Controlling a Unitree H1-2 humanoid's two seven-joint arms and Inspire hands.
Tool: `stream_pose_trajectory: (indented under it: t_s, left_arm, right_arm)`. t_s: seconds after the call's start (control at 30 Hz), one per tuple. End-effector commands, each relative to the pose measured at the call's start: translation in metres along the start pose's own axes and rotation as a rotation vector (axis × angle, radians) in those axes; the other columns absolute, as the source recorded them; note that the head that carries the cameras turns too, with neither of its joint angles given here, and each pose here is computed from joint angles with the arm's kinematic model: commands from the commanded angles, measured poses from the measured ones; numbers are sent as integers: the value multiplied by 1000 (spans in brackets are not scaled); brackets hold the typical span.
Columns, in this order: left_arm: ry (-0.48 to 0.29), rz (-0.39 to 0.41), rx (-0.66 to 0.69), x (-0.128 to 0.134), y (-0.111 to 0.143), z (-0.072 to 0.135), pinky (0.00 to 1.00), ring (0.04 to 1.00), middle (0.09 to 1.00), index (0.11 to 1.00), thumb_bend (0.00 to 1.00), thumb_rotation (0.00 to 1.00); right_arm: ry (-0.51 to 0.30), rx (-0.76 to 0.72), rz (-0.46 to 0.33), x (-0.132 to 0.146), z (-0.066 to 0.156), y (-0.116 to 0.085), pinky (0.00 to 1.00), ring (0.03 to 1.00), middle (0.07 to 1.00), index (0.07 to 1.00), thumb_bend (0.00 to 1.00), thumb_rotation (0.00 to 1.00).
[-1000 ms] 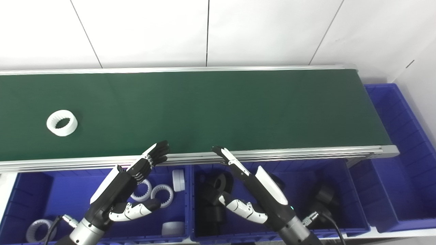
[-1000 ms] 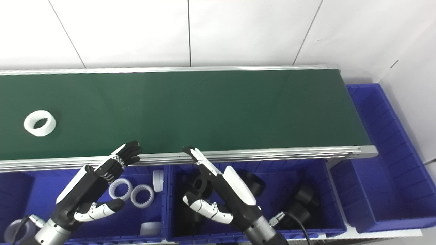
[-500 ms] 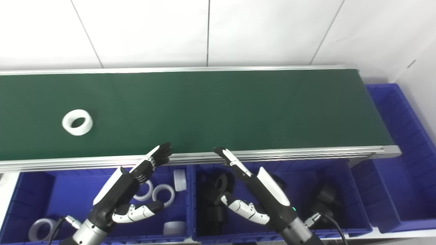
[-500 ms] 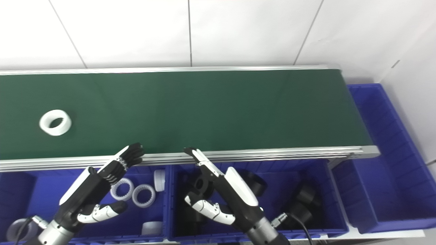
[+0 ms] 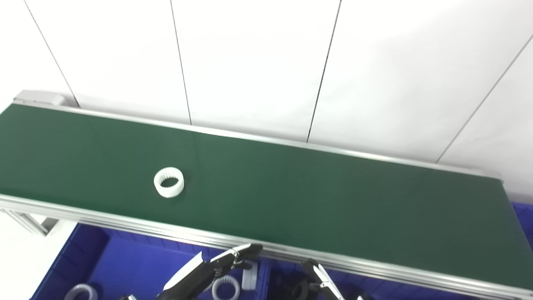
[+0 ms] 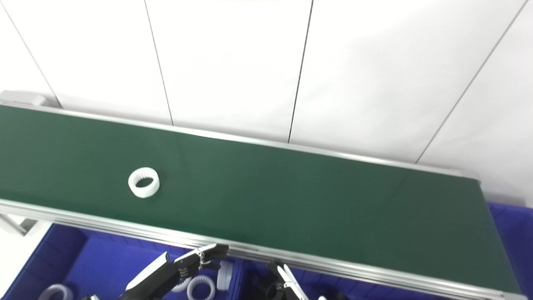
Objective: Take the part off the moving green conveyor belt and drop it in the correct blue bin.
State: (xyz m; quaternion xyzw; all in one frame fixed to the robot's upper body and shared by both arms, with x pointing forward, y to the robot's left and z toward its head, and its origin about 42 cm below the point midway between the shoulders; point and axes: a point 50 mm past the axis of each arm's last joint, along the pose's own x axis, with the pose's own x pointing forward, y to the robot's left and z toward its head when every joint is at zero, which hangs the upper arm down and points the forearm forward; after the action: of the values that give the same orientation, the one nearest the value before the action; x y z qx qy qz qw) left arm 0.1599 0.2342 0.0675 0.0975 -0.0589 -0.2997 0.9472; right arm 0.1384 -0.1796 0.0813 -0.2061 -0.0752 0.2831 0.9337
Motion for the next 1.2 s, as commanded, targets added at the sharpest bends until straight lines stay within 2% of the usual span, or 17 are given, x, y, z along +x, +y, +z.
stream_pose_trajectory:
  t_s: [0.0, 0.23, 0.37, 0.47, 0.5, 0.63, 0.73, 0.83, 0.9, 0.93, 1.07, 1.17]
  left_arm:
    - [-57, 14, 31, 4, 5, 7, 823, 892, 919, 896, 516, 435]
    - [-82, 21, 71, 9, 9, 15, 823, 893, 919, 897, 519, 448]
    - [-123, 36, 167, 21, 29, 27, 824, 894, 920, 902, 547, 389]
    - [-136, 74, 247, 31, 45, 33, 793, 868, 907, 891, 641, 373]
    - [-142, 92, 279, 36, 52, 35, 793, 868, 907, 891, 641, 373]
    - [-167, 134, 374, 49, 68, 43, 831, 887, 909, 901, 689, 326]
    - [-189, 167, 444, 58, 80, 52, 855, 899, 907, 899, 693, 258]
    - [-196, 202, 549, 68, 95, 62, 850, 889, 896, 897, 694, 236]
    - [-208, 214, 575, 74, 103, 67, 849, 883, 889, 892, 703, 172]
    - [-211, 222, 595, 78, 109, 71, 842, 876, 885, 884, 719, 128]
    - [-203, 233, 666, 91, 125, 79, 843, 870, 879, 877, 760, 52]
    - [-182, 230, 750, 99, 136, 79, 782, 844, 868, 871, 830, 6]
  right_arm:
    - [-77, -4, -25, 5, 9, -4, 822, 938, 985, 953, 373, 858]
    - [-87, -12, -26, 6, 10, -6, 822, 938, 983, 950, 372, 842]
    - [-94, -18, -27, 8, 12, -8, 828, 940, 983, 948, 370, 832]
    - [-98, -19, -25, 10, 13, -8, 829, 937, 979, 948, 371, 832]
    - [-99, -16, -24, 11, 12, -7, 829, 937, 979, 948, 371, 832]
    - [-106, -13, -25, 13, 12, -6, 838, 945, 985, 952, 372, 840]
    - [-105, -15, -25, 14, 12, -7, 846, 948, 987, 953, 368, 832]
    - [-108, -15, -23, 16, 12, -7, 849, 950, 990, 956, 361, 827]
    - [-110, -15, -25, 17, 12, -7, 839, 944, 988, 955, 358, 824]
    - [-110, -15, -26, 17, 13, -8, 832, 940, 987, 954, 362, 824]
    - [-114, -16, -31, 18, 13, -7, 824, 935, 984, 951, 366, 825]
    - [-118, -19, -32, 18, 15, -8, 829, 937, 986, 952, 368, 821]
